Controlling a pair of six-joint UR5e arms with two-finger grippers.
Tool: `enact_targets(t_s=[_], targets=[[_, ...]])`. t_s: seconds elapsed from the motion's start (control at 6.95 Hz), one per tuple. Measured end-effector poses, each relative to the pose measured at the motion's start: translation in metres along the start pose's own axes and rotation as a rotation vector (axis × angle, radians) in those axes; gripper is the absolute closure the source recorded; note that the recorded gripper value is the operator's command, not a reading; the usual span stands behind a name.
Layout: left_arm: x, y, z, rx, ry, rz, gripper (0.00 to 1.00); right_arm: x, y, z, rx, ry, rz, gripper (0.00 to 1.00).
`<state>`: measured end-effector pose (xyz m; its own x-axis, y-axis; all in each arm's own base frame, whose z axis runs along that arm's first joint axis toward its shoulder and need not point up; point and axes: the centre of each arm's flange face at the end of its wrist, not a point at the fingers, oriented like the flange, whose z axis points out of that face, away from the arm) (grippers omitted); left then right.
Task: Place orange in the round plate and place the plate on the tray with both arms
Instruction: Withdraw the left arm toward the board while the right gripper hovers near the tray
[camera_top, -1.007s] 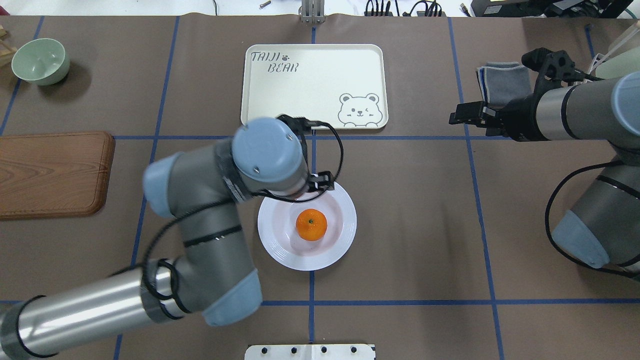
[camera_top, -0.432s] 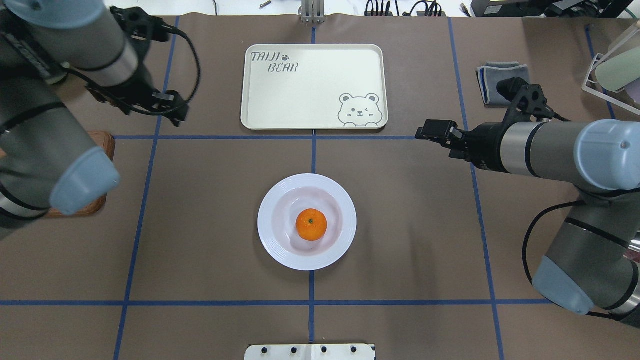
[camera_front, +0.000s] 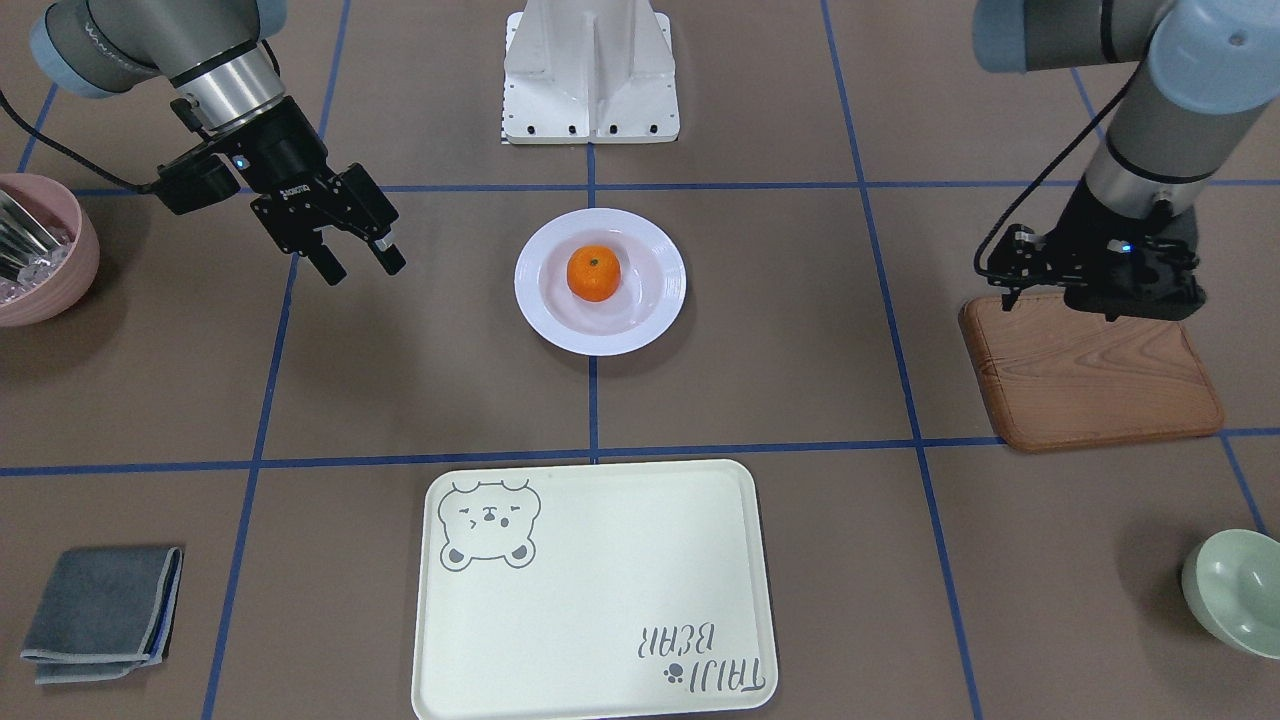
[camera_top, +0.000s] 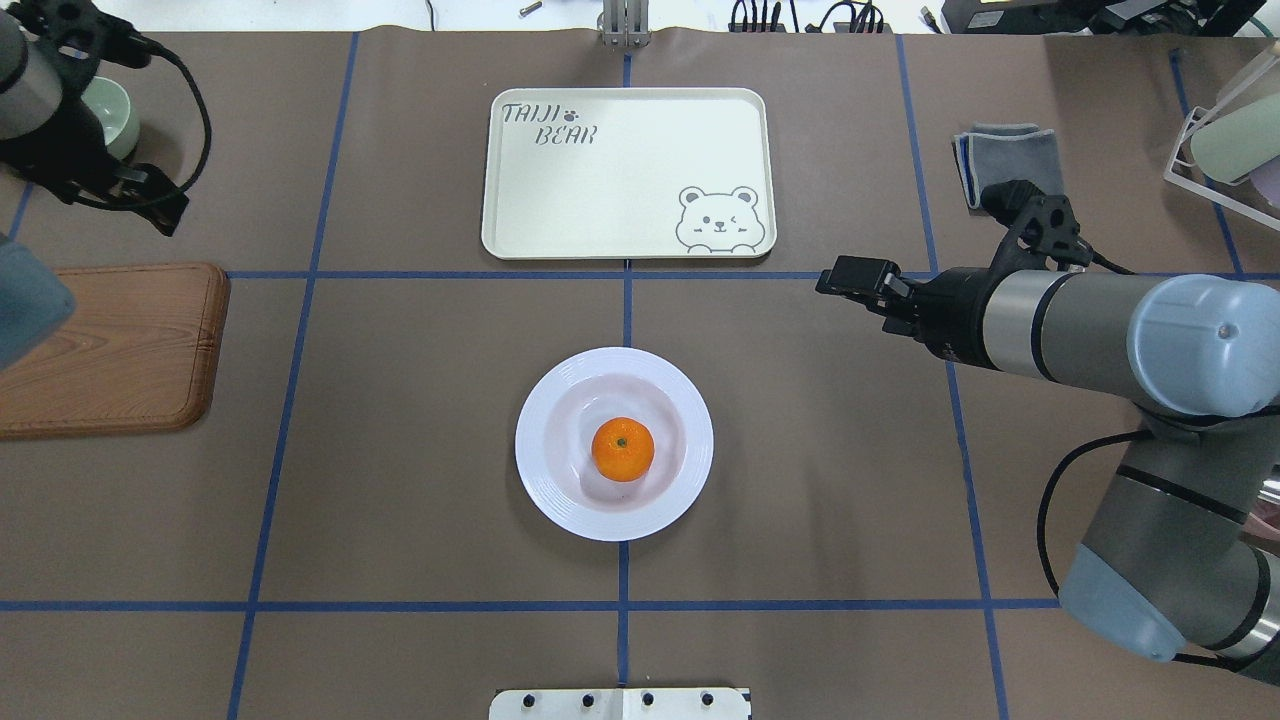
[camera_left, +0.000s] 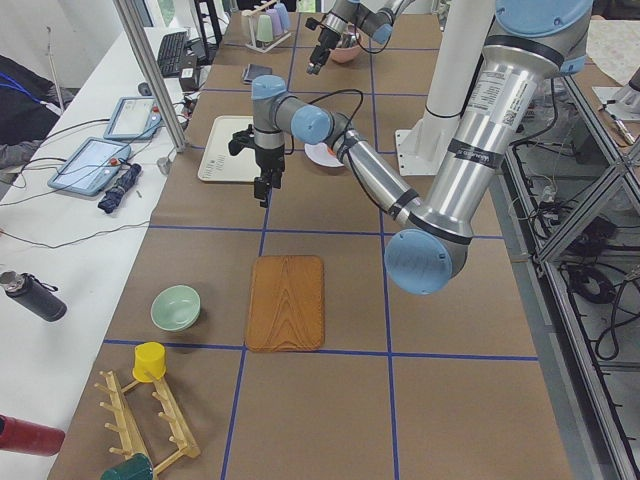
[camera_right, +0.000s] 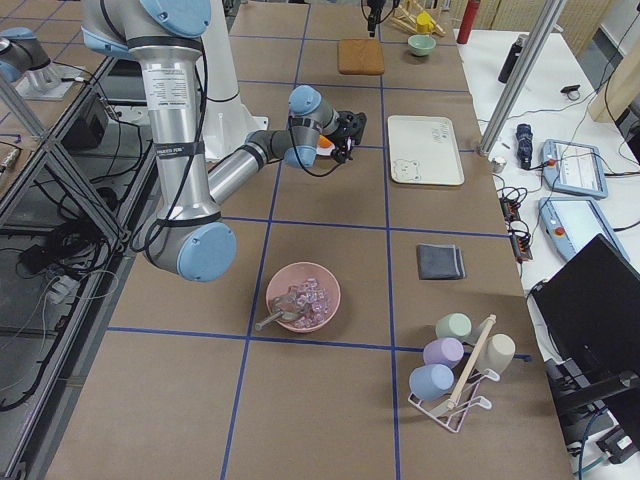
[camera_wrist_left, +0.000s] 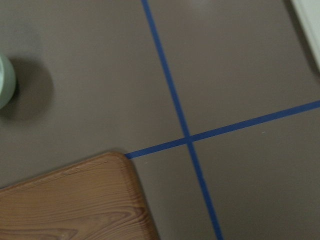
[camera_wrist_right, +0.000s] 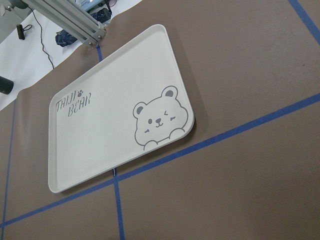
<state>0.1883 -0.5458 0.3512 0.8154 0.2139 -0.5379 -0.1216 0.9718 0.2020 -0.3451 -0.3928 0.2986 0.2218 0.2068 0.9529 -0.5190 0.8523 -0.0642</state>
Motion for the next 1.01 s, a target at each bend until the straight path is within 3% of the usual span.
enact_targets(t_s=[0.29,0.72,1.01], targets=[[-0.095,-0.011,-0.004,-0.009,0.052,-0.109,0.02,-0.003,0.007,0.003,0.003,-0.005,-0.010,0.00],[-0.236,0.022,-0.005,-0.021,0.105,-0.057,0.02,0.002,0.010,0.006,0.022,0.005,0.008,0.02],[-0.319,0.053,0.009,-0.041,0.147,-0.047,0.02,0.002,0.030,0.013,0.045,0.002,0.084,0.08]])
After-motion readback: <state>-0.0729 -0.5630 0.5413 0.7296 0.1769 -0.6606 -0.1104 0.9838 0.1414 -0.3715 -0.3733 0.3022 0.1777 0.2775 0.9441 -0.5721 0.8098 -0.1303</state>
